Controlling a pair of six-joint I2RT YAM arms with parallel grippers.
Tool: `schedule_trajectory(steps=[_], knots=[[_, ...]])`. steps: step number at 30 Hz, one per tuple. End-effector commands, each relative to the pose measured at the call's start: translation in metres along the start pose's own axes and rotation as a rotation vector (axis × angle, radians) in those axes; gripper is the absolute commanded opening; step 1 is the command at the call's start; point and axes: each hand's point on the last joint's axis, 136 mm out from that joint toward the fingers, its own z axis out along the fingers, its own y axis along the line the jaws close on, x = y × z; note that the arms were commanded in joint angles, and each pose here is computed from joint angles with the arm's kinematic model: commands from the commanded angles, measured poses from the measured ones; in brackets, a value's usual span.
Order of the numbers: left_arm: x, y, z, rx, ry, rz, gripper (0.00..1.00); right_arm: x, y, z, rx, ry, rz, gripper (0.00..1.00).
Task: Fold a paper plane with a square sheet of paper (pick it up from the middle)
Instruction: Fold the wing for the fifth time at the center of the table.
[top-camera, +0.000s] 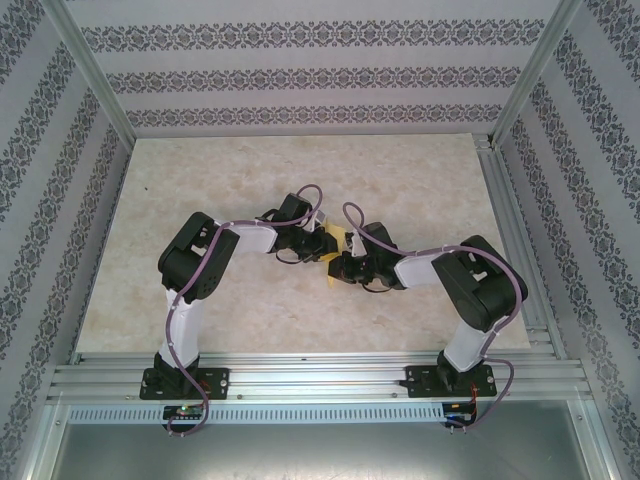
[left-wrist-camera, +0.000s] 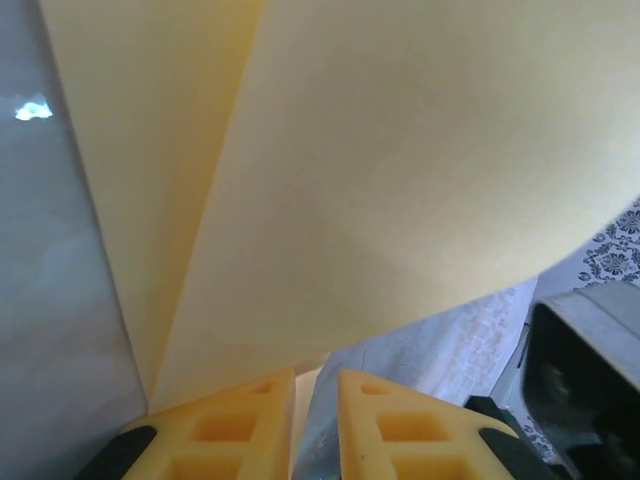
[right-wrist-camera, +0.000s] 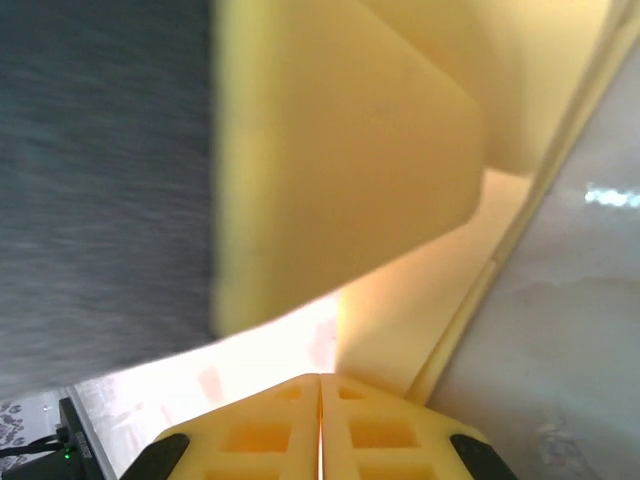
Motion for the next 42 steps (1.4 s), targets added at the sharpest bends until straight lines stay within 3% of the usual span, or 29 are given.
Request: schedule_trajectory(steps=[1, 9, 16, 25, 42], knots=[[0.008, 0.025, 0.014, -0.059, 0.027, -0.006, 0.21, 0.006, 0.002, 0.008, -0.036, 0.002, -0.004, 0.08], [0.009, 0.027, 0.014, -0.066, 0.024, -0.009, 0.21, 0.015, -0.007, -0.001, 0.017, 0.008, 0.005, 0.08], [0.009, 0.028, 0.014, -0.069, 0.026, -0.012, 0.20, 0.002, 0.030, -0.022, -0.020, -0.016, -0.073, 0.08], [0.009, 0.025, 0.014, -0.066, 0.031, -0.008, 0.20, 0.001, 0.032, -0.003, -0.019, 0.010, -0.063, 0.10], [0.010, 0.028, 0.015, -0.070, 0.038, -0.005, 0.20, 0.039, -0.029, 0.001, 0.205, 0.121, -0.048, 0.09]])
